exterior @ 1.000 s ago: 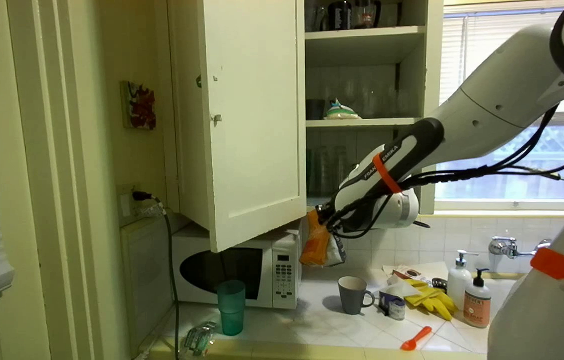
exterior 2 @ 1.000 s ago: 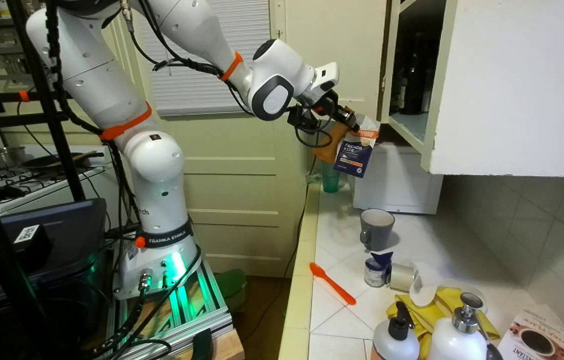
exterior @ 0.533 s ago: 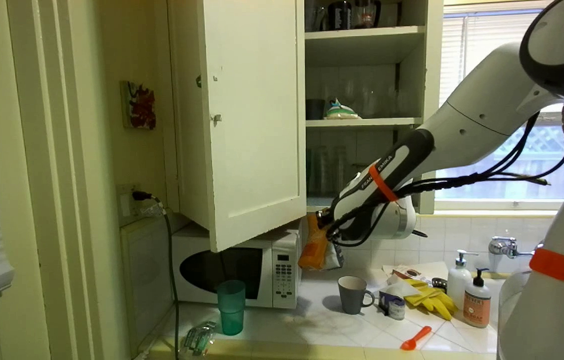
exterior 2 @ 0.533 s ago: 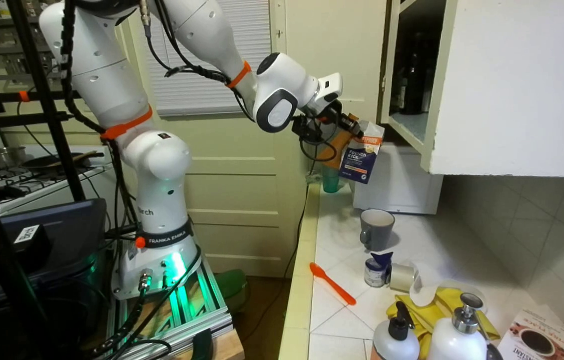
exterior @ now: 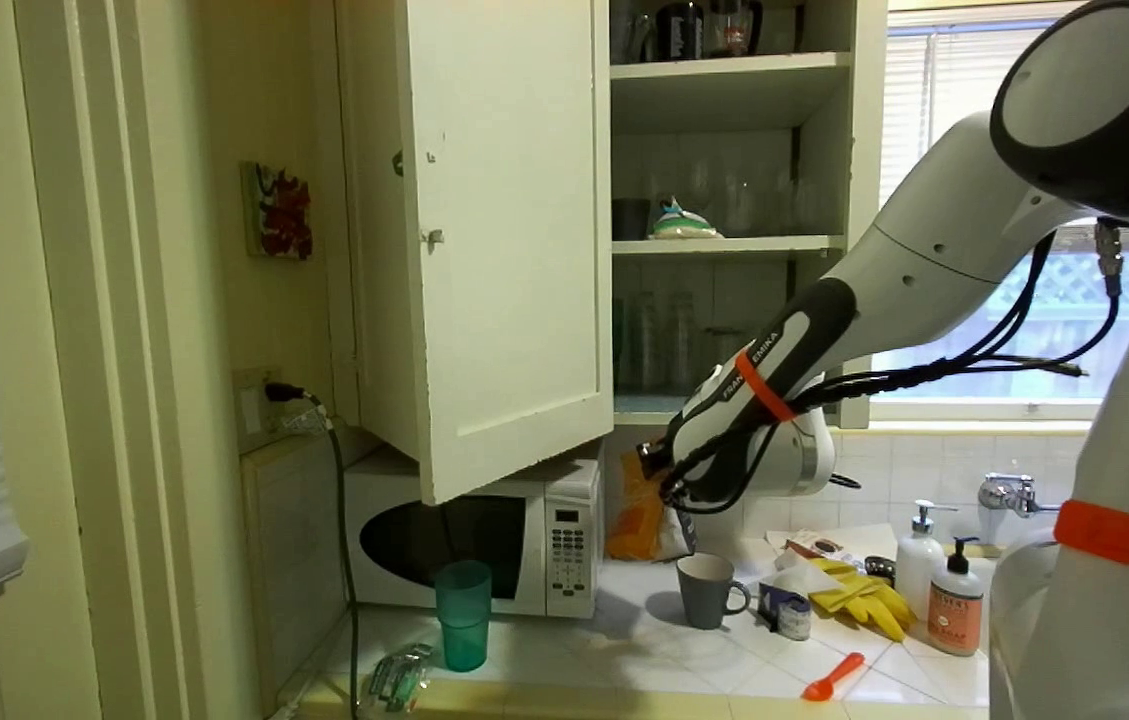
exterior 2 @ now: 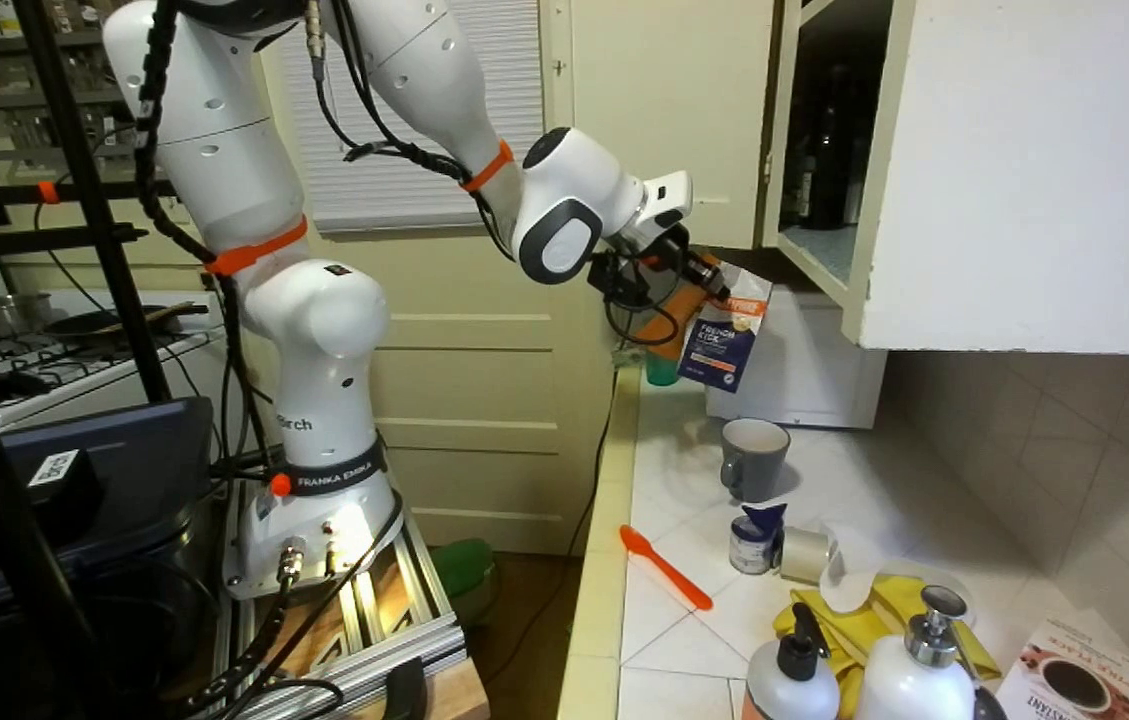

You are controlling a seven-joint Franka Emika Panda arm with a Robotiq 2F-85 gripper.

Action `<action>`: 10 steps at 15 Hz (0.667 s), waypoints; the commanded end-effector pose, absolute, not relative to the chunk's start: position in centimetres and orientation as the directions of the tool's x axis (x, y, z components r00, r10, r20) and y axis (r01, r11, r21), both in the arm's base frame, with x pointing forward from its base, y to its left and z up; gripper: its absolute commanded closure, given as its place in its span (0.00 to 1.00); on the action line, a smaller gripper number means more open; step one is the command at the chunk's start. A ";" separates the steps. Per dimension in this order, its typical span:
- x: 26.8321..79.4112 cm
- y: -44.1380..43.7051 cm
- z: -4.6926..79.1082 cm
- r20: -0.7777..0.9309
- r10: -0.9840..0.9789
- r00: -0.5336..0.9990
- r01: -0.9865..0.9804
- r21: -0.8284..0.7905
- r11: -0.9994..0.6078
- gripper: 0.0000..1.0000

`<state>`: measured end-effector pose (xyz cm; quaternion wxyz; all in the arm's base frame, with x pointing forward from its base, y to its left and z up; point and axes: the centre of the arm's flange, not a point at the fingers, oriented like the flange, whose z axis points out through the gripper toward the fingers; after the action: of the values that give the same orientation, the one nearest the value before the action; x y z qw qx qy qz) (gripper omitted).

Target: Put the orange sachet in the cabinet

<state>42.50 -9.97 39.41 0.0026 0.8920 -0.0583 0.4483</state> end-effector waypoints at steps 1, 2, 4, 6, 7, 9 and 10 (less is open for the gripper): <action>42.5 -9.9 39.4 0.800 -0.101 0.592 -0.106 -0.047 -0.993 0.90; 42.8 -9.9 39.0 0.806 -0.098 0.583 -0.101 -0.048 -0.994 0.97; 43.2 -10.0 38.2 0.809 -0.119 0.575 -0.104 -0.072 -0.992 0.97; 43.5 -9.9 37.7 0.818 -0.145 0.557 -0.111 -0.100 -0.989 0.97; 43.5 -9.7 37.6 0.831 -0.150 0.536 -0.108 -0.109 -0.988 0.97; 43.5 -9.4 37.5 0.847 -0.154 0.508 -0.092 -0.124 -0.988 0.97; 43.5 -9.1 37.3 0.849 -0.155 0.505 -0.085 -0.130 -0.988 0.97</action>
<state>42.90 -8.75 39.00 -0.0189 0.8802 -0.0684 0.4692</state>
